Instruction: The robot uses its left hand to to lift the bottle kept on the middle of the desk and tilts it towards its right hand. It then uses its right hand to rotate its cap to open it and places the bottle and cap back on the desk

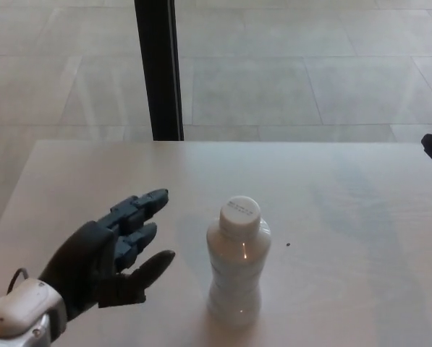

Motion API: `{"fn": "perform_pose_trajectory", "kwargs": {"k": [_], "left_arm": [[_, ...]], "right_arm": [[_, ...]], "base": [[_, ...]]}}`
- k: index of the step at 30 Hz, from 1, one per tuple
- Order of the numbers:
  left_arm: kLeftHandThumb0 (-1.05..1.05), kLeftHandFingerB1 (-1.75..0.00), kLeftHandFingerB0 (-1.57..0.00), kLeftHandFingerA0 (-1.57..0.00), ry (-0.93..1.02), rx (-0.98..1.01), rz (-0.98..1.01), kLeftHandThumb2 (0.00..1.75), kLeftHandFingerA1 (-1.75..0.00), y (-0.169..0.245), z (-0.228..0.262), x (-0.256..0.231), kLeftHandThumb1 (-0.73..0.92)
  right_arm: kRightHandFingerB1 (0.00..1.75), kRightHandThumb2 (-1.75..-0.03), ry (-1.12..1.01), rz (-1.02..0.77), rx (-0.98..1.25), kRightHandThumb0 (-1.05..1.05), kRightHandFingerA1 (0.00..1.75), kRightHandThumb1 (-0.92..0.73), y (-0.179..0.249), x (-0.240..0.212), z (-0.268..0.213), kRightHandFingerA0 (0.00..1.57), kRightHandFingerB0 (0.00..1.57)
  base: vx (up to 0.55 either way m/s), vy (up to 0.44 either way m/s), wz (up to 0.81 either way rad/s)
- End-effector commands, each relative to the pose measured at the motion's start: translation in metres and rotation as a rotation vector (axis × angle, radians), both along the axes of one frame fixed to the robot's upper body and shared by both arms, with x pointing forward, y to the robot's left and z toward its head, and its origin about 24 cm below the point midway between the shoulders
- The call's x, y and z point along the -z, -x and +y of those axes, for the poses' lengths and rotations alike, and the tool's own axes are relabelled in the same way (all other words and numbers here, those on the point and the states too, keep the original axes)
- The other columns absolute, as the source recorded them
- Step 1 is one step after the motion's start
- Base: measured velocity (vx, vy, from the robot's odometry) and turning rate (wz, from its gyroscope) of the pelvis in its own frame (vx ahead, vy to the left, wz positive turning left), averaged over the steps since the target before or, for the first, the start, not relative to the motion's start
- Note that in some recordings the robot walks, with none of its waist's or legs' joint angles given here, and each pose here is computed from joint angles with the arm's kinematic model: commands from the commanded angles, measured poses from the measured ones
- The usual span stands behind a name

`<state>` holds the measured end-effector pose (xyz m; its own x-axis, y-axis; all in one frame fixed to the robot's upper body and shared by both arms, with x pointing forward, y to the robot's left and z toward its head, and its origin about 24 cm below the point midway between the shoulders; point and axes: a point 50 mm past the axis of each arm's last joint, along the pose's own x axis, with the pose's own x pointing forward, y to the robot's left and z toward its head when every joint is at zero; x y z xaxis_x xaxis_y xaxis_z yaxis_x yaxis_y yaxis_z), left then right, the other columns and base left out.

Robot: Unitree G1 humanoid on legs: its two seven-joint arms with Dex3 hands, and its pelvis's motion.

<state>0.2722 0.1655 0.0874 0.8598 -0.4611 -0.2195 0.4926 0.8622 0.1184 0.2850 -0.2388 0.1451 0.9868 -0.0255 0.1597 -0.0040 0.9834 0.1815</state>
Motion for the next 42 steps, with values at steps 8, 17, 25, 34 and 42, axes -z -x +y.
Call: {"fn": "perform_pose_trajectory", "kwargs": {"k": [8,17,25,34,42], "left_arm": [[-1.04,0.0,0.0,0.0,-0.155,-0.067,-0.07,0.99,-0.22,-0.032,-0.012,-0.016,0.56],[-0.96,0.0,0.0,0.0,-0.178,-0.06,-0.061,0.6,0.0,-0.025,-0.017,-0.001,0.63],[-0.95,0.0,0.0,0.0,-0.161,-0.026,0.023,0.79,0.0,-0.008,-0.006,0.024,0.5],[-1.05,0.0,0.0,0.0,-0.219,-0.044,0.026,0.62,0.0,-0.005,0.009,0.034,0.67],[-1.05,0.0,0.0,0.0,-0.164,-0.072,-0.005,0.61,0.0,-0.007,0.002,0.031,0.64]], "right_arm": [[0.42,-0.9,0.001,0.018,0.015,-0.75,0.51,-0.56,-0.001,0.0,0.003,0.21,0.15],[0.29,-0.61,-0.011,0.02,0.008,-0.73,0.45,-0.7,-0.001,0.003,0.003,0.26,0.23],[0.42,-0.92,0.003,0.035,0.006,-0.75,0.53,-0.57,0.003,0.008,0.003,0.21,0.14],[0.42,-0.95,-0.016,0.054,0.02,-0.76,0.52,-0.6,0.005,0.014,0.003,0.24,0.16],[0.29,-0.64,-0.012,0.046,0.014,-0.76,0.43,-0.77,0.004,0.014,0.005,0.29,0.22]], "base": [[0.0,0.0,0.0],[0.0,0.0,0.0],[0.0,0.0,0.0],[0.0,0.0,0.0],[0.0,0.0,0.0]]}}
